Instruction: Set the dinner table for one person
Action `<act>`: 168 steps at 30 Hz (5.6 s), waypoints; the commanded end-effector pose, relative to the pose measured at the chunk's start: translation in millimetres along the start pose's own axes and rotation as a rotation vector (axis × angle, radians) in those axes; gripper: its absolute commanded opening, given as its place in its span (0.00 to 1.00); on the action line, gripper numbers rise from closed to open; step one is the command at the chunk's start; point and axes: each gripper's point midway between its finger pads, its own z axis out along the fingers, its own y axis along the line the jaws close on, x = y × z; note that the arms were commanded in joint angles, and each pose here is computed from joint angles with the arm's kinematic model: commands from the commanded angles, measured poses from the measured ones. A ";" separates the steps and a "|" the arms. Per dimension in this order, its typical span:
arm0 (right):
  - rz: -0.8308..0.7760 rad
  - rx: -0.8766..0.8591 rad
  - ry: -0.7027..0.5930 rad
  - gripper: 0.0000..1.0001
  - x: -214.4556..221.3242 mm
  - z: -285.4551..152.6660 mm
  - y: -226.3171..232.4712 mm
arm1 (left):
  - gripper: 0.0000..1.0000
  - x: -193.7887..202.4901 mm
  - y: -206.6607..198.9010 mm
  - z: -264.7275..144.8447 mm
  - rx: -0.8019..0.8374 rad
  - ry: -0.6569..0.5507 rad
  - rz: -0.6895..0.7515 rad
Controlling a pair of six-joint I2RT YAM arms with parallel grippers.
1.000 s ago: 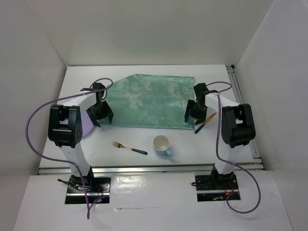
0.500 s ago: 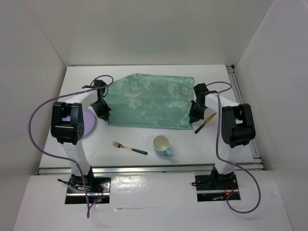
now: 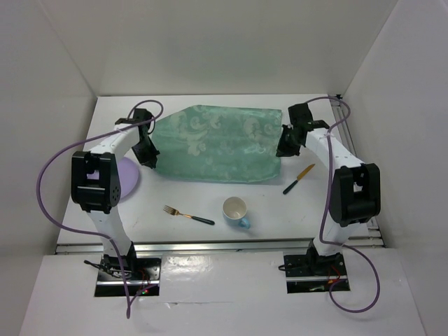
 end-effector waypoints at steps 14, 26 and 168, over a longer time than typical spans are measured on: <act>0.010 -0.011 -0.008 0.00 -5.6 -13.3 -1.8 | 0.65 1.2 6.9 -18.5 0.016 -0.025 0.040; 0.010 0.095 0.220 0.54 71.6 35.3 -39.5 | 0.62 1.7 18.8 15.1 -0.052 0.011 0.017; 0.101 0.002 0.126 0.51 32.2 5.6 -14.0 | 0.00 -22.4 -40.3 -60.3 0.184 -0.092 0.119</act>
